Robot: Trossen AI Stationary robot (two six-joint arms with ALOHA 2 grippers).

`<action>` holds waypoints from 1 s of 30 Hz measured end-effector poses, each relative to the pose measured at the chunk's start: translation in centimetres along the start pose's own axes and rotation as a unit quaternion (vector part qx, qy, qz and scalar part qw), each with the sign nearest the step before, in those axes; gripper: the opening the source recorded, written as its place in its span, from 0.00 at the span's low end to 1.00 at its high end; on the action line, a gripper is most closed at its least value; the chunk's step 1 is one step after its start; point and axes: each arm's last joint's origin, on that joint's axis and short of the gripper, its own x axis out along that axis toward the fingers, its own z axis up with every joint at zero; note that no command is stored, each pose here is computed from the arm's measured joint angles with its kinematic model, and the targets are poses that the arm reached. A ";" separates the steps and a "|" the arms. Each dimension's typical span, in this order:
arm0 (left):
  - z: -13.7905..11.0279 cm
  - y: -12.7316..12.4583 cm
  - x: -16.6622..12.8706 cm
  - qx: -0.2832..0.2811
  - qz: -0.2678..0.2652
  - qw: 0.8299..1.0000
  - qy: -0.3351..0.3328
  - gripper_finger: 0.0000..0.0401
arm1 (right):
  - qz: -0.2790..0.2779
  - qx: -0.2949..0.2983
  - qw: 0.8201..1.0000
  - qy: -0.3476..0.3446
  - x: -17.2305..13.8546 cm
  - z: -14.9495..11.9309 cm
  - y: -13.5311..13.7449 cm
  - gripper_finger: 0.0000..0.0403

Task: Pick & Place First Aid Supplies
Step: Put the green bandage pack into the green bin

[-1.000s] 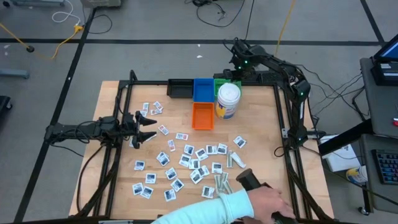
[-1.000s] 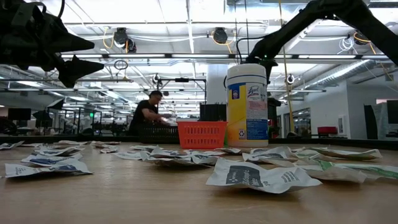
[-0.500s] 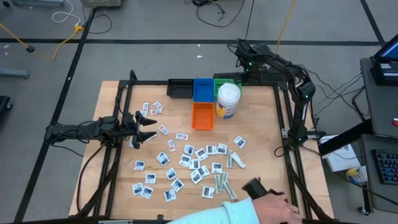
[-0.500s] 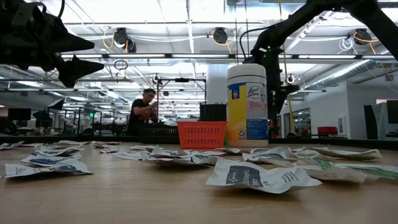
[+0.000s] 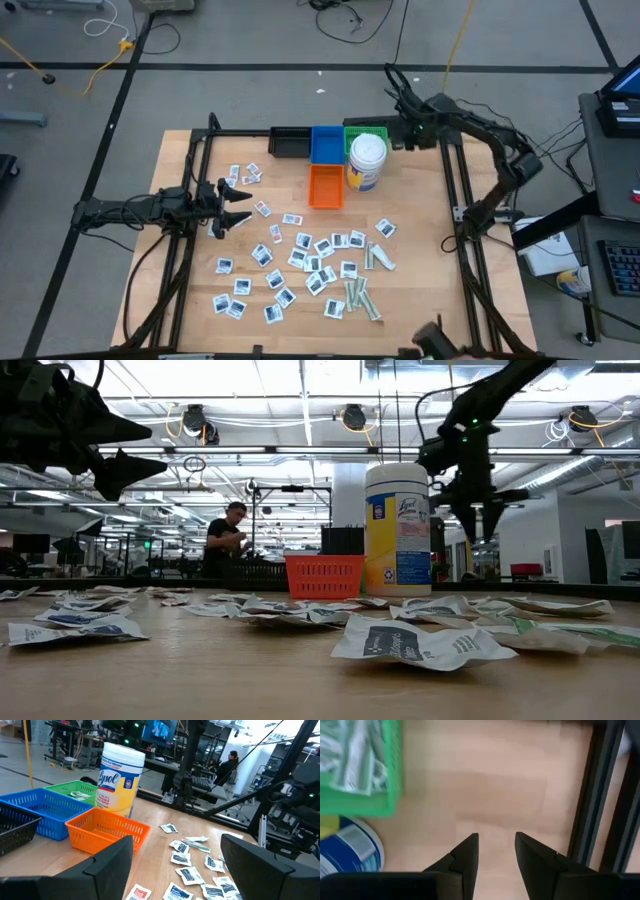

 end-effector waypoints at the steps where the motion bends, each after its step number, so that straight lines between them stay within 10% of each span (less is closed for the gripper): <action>1: 0.0 0.0 0.0 0.000 0.000 1.000 0.000 0.76 | 0.000 0.007 1.000 0.001 0.0 -0.7 -0.2 0.30; 11: 0.0 0.0 0.0 0.000 0.000 1.000 0.000 0.76 | 0.009 0.034 0.999 0.033 0.9 -7.2 -1.8 0.30; 30: 0.0 0.0 0.0 0.000 0.000 1.000 0.000 0.76 | 0.054 -0.144 0.988 0.012 -1.9 -18.3 2.0 0.30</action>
